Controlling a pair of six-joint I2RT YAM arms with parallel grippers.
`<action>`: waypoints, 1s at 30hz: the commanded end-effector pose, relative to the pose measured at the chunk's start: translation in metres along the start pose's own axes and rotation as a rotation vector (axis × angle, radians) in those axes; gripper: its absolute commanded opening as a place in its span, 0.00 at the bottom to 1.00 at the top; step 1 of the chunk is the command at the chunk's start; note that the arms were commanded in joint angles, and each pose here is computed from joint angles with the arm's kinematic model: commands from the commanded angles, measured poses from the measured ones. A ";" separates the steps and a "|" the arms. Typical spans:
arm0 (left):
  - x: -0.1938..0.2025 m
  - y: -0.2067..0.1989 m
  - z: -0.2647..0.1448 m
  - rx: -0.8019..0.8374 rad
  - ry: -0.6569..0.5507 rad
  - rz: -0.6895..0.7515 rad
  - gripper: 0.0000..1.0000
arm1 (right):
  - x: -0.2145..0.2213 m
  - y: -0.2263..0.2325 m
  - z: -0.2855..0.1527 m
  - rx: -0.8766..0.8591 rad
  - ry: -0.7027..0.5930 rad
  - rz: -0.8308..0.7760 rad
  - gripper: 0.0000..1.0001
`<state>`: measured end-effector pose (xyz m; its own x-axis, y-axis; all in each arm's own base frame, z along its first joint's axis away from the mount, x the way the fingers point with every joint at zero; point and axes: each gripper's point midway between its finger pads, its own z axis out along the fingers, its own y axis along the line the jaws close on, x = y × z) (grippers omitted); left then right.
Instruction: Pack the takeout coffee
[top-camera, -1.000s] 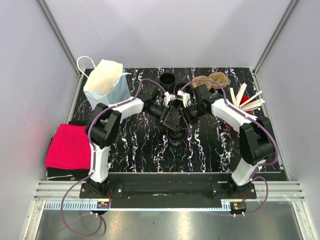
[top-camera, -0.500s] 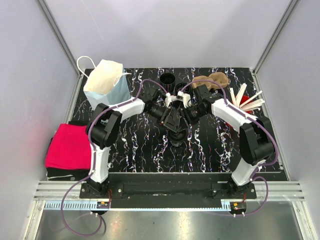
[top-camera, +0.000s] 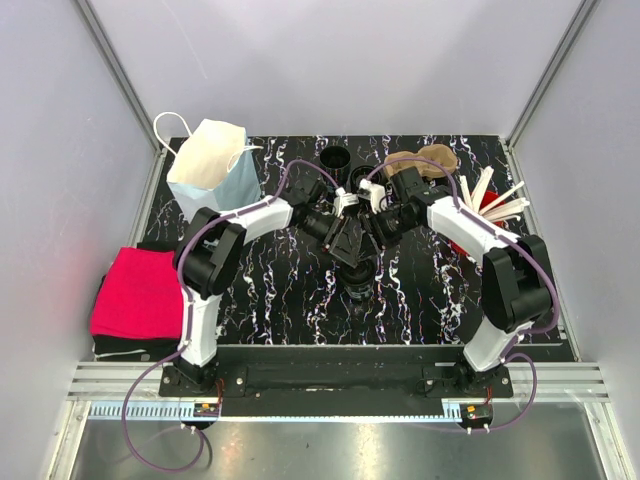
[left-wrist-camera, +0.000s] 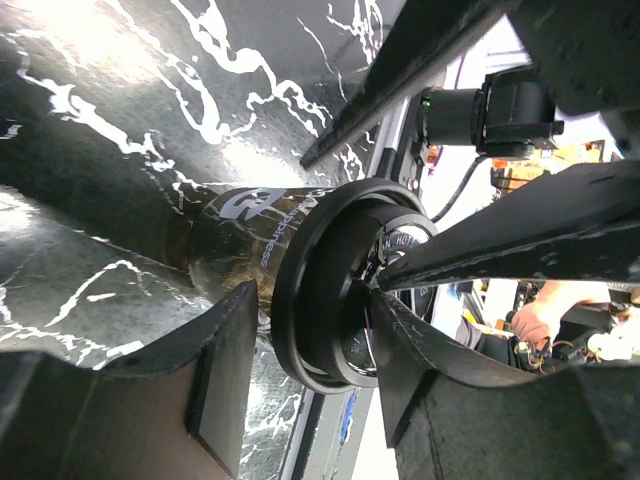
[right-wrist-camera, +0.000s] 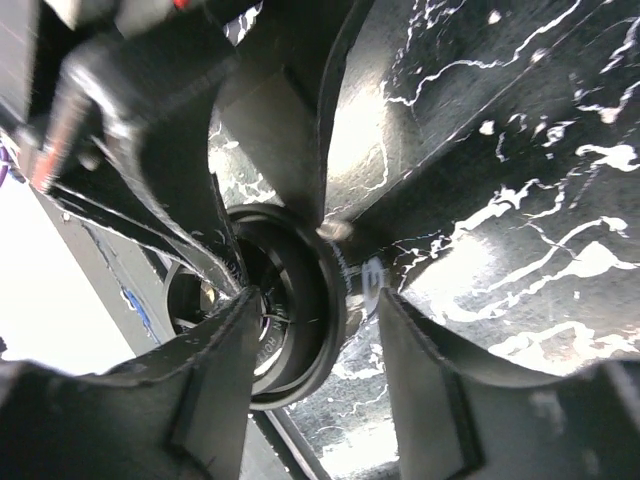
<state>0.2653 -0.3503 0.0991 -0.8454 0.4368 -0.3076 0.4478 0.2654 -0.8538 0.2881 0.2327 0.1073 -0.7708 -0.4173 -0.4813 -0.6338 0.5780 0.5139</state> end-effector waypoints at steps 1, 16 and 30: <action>0.007 0.010 0.008 -0.066 0.026 0.014 0.47 | -0.034 0.011 -0.031 0.011 -0.129 -0.102 0.59; 0.002 -0.001 0.004 -0.059 0.011 0.038 0.47 | -0.025 0.011 -0.038 0.021 -0.122 -0.093 0.63; -0.012 -0.024 -0.002 -0.035 -0.021 0.083 0.48 | 0.027 0.032 -0.054 -0.029 -0.008 -0.109 0.61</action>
<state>0.2543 -0.3539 0.1015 -0.8437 0.4558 -0.2835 0.4346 0.2702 -0.8591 0.2682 0.2083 0.1484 -0.6947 -0.4431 -0.5667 -0.7103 0.5467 0.4433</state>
